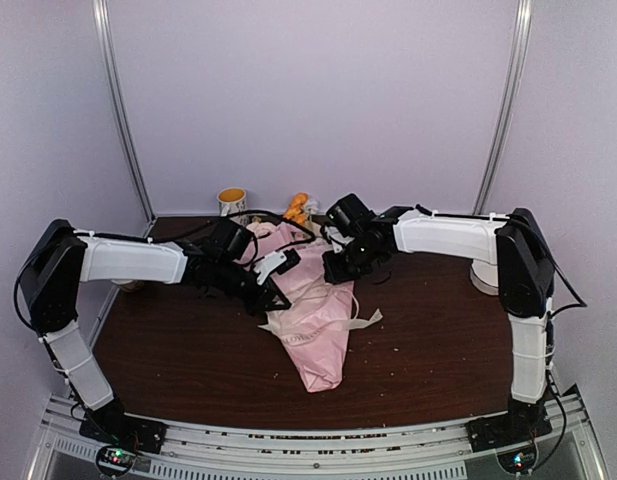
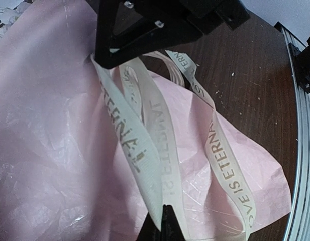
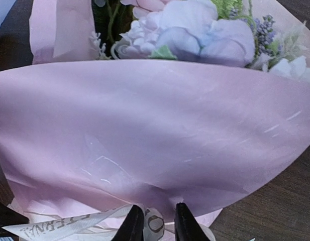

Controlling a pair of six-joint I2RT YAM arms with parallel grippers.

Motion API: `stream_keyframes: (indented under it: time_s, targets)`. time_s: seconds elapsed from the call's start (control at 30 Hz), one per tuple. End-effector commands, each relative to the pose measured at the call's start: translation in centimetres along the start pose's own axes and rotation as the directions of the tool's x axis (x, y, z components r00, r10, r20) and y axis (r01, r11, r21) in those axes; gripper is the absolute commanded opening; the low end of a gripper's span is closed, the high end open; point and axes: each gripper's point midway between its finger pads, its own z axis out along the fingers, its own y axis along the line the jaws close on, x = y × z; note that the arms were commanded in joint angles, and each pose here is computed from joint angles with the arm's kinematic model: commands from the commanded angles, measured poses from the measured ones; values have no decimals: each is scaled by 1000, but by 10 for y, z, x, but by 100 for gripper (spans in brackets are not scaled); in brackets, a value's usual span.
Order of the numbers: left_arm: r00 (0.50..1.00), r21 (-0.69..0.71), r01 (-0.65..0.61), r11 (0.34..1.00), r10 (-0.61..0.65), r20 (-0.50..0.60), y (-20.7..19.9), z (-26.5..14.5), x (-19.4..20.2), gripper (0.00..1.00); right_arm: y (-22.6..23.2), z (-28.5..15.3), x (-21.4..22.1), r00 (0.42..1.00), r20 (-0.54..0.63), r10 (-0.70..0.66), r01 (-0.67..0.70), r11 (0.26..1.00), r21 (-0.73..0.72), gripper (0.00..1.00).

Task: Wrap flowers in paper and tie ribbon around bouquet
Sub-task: Cross the ribbon over the folded bouquet.

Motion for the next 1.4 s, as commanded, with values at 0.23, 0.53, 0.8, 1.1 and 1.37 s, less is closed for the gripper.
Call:
stream_keyframes:
  time_s: [0.23, 0.53, 0.8, 1.1, 1.37]
  targets:
    - [998, 13, 3, 1000, -3, 58, 0, -12, -11, 0, -105, -19, -2, 998, -41, 52, -36, 944, 328, 27]
    - [998, 3, 14, 1000, -14, 64, 5, -12, -10, 0, -84, -37, -6, 999, -15, -42, 44, 982, 186, 29]
    - [998, -34, 36, 999, -34, 60, 15, -13, -6, 0, -31, -35, 29, 997, 28, -66, 69, 985, -159, 37]
    - [996, -88, 52, 995, -45, 79, 26, -15, -9, 0, -30, -12, 52, 998, -36, -46, 39, 983, -178, 44]
    - [991, -235, 92, 968, -65, 120, 53, -28, -18, 0, -47, -28, 38, 1000, 21, -17, 19, 992, -127, 45]
